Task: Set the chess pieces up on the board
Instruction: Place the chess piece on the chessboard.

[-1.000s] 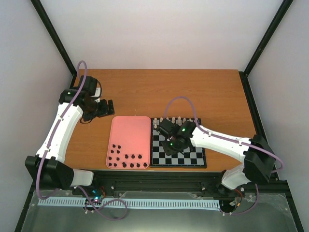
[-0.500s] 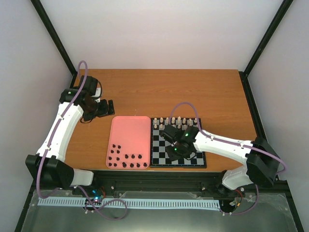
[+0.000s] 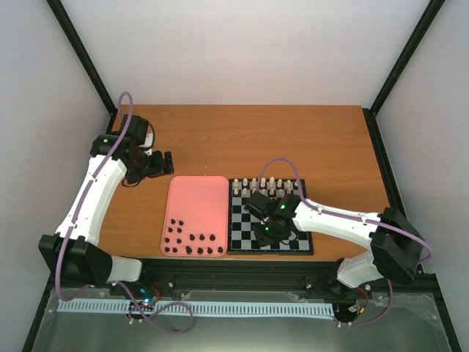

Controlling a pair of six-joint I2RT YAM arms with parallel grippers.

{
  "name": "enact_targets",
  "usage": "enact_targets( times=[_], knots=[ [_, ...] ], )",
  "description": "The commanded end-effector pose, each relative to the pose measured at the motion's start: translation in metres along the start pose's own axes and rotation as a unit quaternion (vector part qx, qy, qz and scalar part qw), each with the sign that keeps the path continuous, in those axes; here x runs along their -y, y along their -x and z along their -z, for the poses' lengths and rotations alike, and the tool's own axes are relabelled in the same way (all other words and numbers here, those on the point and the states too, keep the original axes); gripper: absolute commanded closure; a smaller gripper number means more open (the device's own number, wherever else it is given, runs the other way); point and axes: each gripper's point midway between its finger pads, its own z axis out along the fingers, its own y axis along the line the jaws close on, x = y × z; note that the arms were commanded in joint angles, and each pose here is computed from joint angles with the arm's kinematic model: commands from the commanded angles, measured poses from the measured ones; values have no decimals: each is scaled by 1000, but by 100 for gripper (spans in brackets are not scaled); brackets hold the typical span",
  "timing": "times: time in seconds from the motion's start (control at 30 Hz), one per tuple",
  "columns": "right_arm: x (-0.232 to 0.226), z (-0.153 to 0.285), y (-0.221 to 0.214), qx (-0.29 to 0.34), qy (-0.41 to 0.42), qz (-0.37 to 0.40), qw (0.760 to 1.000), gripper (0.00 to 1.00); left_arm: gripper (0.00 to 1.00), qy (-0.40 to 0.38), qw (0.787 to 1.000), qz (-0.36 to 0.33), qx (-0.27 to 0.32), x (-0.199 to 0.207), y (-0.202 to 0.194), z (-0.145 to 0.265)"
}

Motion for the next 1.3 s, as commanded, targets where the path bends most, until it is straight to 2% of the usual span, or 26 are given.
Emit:
enact_targets(
  times=[0.0,0.23,0.4,0.53,0.7,0.87,1.1,1.27],
  knots=[
    [3,-6,-3,0,-4,-6,1000,97,0,1,1000,-6,14,0,9,8],
    [5,-9,-4,-1,-9,-4,1000,96,0,2,1000,-6,13,0,10,7],
    [4,-11,-4,-4,-7,-4,1000,89,0,2,1000,-6,11,0,10,6],
    [5,-13,-3,-5,-11,-2,1000,88,0,2,1000,-7,12,0,11,7],
    [4,-14,-3,-7,-10,-2,1000,79,0,2,1000,-7,10,0,10,6],
    [5,-13,-3,-9,-15,-4,1000,75,0,2,1000,-7,9,0,9,5],
    [-6,5,7,13,11,9,1000,49,0,1,1000,-8,11,0,9,7],
    [-21,29,29,35,18,29,999,44,0,0,1000,-8,12,0,9,8]
  ],
)
